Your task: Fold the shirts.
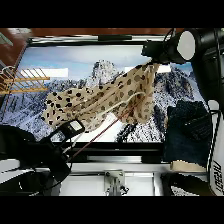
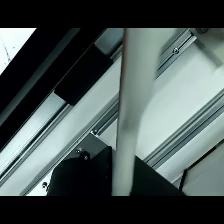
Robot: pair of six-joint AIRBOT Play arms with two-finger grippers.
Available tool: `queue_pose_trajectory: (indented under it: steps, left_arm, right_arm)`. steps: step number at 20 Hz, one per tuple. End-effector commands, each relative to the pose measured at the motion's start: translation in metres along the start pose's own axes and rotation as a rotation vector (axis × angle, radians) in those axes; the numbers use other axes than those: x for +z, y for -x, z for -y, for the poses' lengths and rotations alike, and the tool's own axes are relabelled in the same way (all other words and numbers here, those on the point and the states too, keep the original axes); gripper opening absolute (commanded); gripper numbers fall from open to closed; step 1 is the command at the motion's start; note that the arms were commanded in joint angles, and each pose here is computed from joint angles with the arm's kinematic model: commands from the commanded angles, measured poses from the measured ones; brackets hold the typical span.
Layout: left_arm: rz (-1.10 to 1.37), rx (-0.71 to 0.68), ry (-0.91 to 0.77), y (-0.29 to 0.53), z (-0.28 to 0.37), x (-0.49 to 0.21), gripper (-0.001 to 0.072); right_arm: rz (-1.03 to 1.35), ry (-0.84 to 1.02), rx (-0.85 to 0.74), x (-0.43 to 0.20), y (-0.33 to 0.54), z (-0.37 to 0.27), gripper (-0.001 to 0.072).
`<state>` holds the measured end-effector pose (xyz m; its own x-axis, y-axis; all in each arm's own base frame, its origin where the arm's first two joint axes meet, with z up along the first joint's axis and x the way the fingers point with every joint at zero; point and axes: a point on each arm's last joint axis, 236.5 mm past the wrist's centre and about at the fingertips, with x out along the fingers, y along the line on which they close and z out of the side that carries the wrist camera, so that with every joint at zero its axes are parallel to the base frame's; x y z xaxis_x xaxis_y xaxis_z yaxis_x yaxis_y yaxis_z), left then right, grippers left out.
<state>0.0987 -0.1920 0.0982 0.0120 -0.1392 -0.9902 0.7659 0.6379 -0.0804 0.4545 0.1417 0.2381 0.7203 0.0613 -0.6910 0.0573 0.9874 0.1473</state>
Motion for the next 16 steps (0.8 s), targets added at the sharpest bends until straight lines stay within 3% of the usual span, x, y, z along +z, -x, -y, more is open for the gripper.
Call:
queue_pose_trajectory:
  steps: [1, 3, 8, 16]
  left_arm:
    - [-0.056, 0.061, 0.038, -0.03, -0.008, 0.004, 0.0037]
    - [-0.054, 0.13, 0.096, -0.039, -0.034, 0.017, 0.0037]
    - [-0.008, 0.14, 0.218, -0.045, -0.076, 0.037, 0.0038]
    - [0.003, 0.075, 0.094, -0.048, -0.063, 0.053, 0.0038]
  right_arm:
    - [0.015, 0.025, -0.015, 0.004, 0.004, 0.005, 0.0064]
    - [0.038, 0.04, -0.019, 0.009, 0.014, 0.009, 0.0064]
    - [0.095, 0.045, 0.003, 0.02, 0.044, 0.012, 0.0064]
    - [0.253, 0.014, 0.242, 0.051, 0.09, -0.033, 0.0064]
